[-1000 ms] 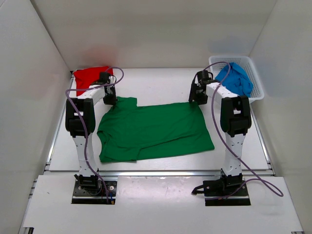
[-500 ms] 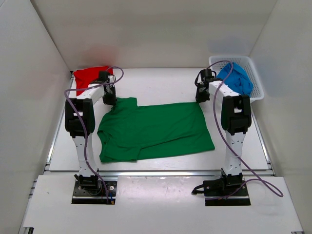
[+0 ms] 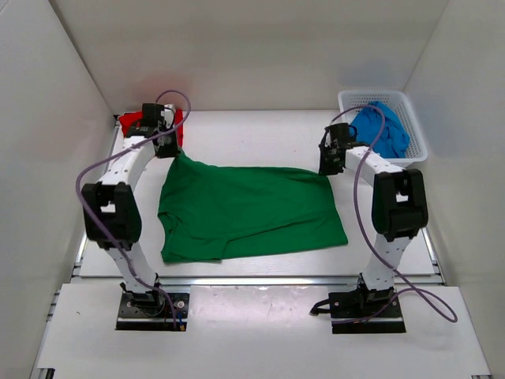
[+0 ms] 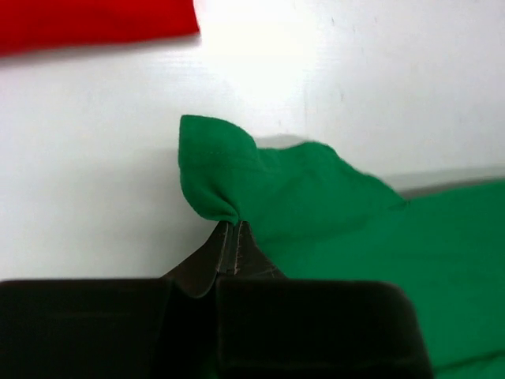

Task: Fold and stack the t-shirts
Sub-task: Grap the side of the flattened tshirt furthest away from the robot with both arms, then fold the other side of the tshirt into a rectangle

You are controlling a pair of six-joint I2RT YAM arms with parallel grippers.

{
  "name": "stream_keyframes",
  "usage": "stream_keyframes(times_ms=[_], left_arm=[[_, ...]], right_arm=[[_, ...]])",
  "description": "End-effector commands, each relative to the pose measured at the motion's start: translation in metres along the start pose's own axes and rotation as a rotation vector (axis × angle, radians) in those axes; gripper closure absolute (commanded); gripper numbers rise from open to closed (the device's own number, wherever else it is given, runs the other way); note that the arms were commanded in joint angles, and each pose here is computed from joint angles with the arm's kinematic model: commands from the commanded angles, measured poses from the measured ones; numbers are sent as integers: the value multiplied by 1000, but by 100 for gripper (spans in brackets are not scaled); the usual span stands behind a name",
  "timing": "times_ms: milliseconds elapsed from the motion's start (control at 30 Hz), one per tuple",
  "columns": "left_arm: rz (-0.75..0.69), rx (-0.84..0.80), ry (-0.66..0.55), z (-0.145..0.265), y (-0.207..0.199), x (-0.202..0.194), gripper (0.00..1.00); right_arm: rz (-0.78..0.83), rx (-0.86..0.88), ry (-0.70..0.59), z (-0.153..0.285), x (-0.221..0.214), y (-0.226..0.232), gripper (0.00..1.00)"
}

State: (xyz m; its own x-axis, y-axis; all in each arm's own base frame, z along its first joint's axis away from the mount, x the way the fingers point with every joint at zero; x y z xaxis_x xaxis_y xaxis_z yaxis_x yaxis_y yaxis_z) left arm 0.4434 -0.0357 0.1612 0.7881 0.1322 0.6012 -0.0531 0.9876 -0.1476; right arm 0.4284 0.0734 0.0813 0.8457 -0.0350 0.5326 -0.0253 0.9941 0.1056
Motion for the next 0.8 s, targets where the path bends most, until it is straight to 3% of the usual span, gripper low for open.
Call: stream_keyframes(times_ms=[0,367,767], left_arm=[[-23,-12,-36,36,2,-13,100],[-9,-3,-11,65,12,-97,100],[2,8,11,88,17,-153,100]], right_arm=[[41,84,-127,28,11,12,100],[7,184,-196,61,-37,-10,100],[-28,196,-185,73,-73,-17,100]])
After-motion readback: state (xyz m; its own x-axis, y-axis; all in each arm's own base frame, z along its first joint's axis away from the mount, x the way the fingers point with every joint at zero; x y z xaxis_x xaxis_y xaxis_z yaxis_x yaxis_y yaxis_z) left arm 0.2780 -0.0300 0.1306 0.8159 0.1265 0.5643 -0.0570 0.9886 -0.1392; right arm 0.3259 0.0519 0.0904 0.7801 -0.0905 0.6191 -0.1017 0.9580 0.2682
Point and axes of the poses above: each gripper's point midway between its finger pads, its own z axis back along the fingers, its own y axis along the line the jaws close on, x = y × z, the point moved 4 cm from there along z, back along the fingers, and after that the axes turned 2 degrees about z, right-handed, at the moved point
